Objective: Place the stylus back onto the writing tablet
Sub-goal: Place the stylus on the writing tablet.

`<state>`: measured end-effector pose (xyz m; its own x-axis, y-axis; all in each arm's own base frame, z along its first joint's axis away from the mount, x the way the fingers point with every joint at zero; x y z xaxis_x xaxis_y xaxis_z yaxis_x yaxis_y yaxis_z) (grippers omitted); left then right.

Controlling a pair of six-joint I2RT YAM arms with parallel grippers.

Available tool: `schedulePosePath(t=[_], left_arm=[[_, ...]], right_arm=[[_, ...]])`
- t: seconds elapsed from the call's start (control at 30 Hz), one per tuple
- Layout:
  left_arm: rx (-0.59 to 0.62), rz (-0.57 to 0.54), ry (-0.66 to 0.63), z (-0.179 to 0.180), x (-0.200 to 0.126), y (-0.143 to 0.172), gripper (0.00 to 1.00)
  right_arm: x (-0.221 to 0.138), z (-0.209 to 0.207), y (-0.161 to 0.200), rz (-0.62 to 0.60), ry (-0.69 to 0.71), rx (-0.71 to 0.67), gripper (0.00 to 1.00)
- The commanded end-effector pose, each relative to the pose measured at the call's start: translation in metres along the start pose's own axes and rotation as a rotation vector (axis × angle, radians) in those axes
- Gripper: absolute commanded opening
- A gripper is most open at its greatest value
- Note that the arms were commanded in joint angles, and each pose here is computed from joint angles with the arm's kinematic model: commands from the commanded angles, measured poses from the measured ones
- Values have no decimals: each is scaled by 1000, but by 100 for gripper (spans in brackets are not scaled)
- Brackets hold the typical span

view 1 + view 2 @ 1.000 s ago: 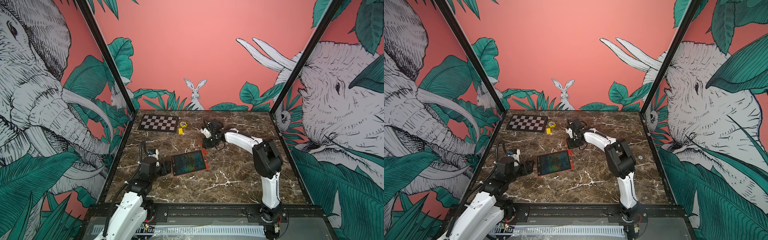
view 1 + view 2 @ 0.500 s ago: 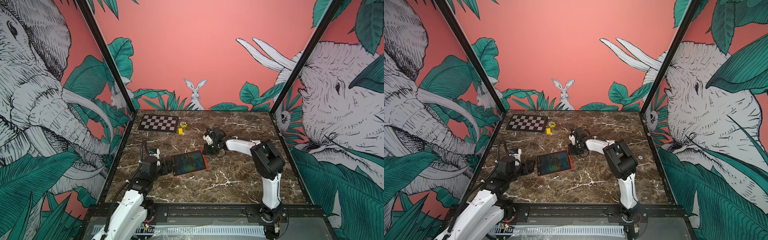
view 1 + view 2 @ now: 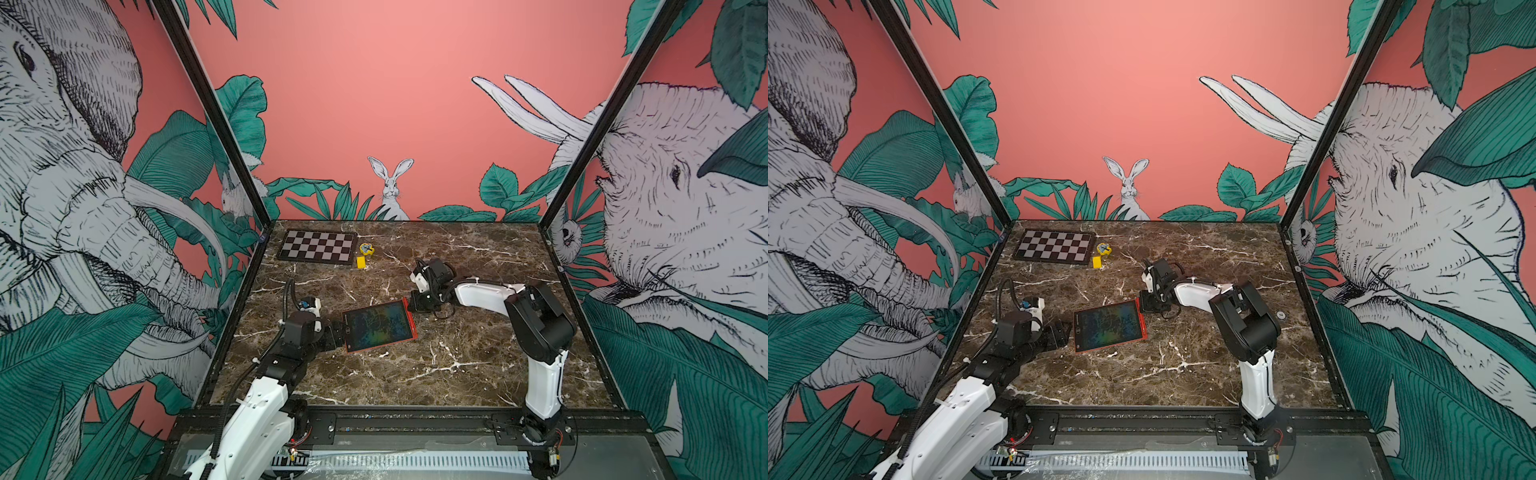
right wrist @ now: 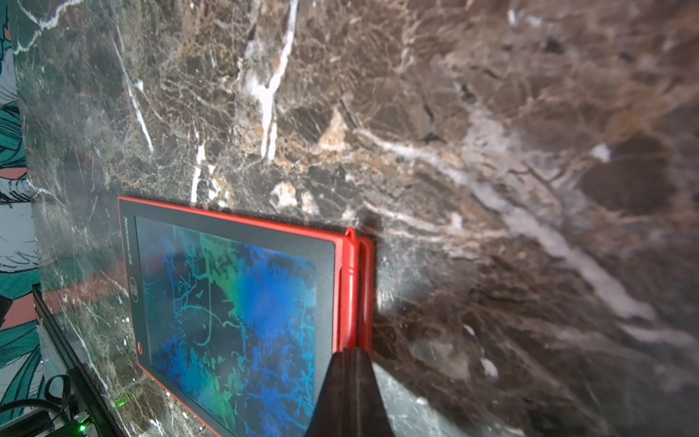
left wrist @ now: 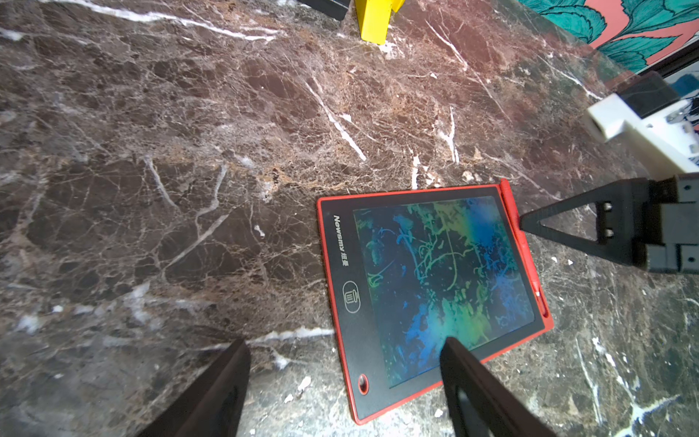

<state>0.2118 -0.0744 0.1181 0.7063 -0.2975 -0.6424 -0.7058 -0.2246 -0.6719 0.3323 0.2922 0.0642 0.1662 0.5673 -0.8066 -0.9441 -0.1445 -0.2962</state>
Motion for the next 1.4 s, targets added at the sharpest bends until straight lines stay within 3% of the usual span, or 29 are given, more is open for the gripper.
schedulePosePath(t=[0.0, 0.1, 0.27, 0.87, 0.93, 1.13, 1.37], left_arm=[[-1, -29, 18, -5, -1, -8, 82], [1, -30, 18, -5, -2, -8, 82], [-2, -29, 20, -5, -2, -8, 81], [-3, -39, 17, -5, -4, -10, 81], [-2, -37, 18, -5, -4, -9, 81], [-1, -40, 12, -5, -4, -10, 81], [8, -50, 1, -3, -5, -11, 81]], right_arm=[[-6, -5, 2, -14, 36, 20, 0], [-8, -7, 4, -9, 46, 19, 0], [-13, -7, 4, 2, 66, -3, 11], [-37, 16, -21, -3, 77, -135, 33], [-39, 17, -28, -14, 85, -151, 33], [-34, 10, -48, -33, 164, -172, 17], [-19, 4, -57, -7, 193, -183, 11]])
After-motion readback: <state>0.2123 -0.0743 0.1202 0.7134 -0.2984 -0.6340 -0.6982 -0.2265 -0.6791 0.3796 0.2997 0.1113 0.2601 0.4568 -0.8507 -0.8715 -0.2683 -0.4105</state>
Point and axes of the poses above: each gripper's point midway between its finger pads, its own x axis out along the fingers, its own z axis along the line the jaws close on, y = z × x, the point moved 4 cm from there along -x, back along the fingers, and after that the axes turned 1 degree about x, right-handed, at the moved point
